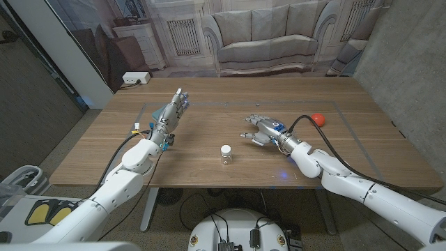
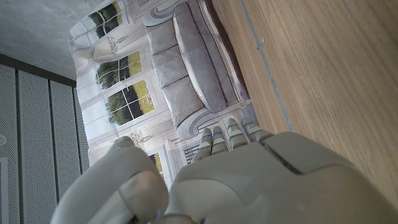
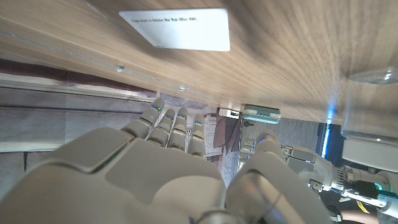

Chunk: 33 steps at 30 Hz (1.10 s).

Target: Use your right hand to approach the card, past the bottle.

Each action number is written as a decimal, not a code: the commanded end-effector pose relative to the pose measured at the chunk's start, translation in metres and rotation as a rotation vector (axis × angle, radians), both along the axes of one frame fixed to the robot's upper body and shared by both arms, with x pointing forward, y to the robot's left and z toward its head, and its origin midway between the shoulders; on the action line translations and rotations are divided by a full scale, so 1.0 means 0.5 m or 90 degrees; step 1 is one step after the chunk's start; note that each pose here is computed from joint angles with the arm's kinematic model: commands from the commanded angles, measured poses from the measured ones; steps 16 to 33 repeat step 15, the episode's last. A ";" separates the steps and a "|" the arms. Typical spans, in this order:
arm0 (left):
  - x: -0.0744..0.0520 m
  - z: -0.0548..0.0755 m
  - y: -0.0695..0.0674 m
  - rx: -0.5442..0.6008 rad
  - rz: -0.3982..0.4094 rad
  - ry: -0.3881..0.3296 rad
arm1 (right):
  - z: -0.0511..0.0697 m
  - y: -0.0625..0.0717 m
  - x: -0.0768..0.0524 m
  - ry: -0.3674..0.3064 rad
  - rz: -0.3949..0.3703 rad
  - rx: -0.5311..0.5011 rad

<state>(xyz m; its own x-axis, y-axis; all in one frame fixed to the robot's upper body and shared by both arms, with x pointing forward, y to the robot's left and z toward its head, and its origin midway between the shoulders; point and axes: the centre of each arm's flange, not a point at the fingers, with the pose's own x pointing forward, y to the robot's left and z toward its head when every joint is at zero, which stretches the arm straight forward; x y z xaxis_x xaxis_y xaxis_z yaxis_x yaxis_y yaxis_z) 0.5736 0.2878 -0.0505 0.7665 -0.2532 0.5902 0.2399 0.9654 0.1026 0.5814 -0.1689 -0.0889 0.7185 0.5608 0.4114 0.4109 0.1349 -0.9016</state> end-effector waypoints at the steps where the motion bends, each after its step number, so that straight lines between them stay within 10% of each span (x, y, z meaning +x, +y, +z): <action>1: -0.007 -0.003 0.006 0.007 -0.002 0.004 | -0.009 0.002 0.003 0.008 -0.005 -0.001; 33: -0.011 -0.003 0.005 0.023 -0.006 0.016 | -0.021 0.007 0.008 0.016 -0.003 0.010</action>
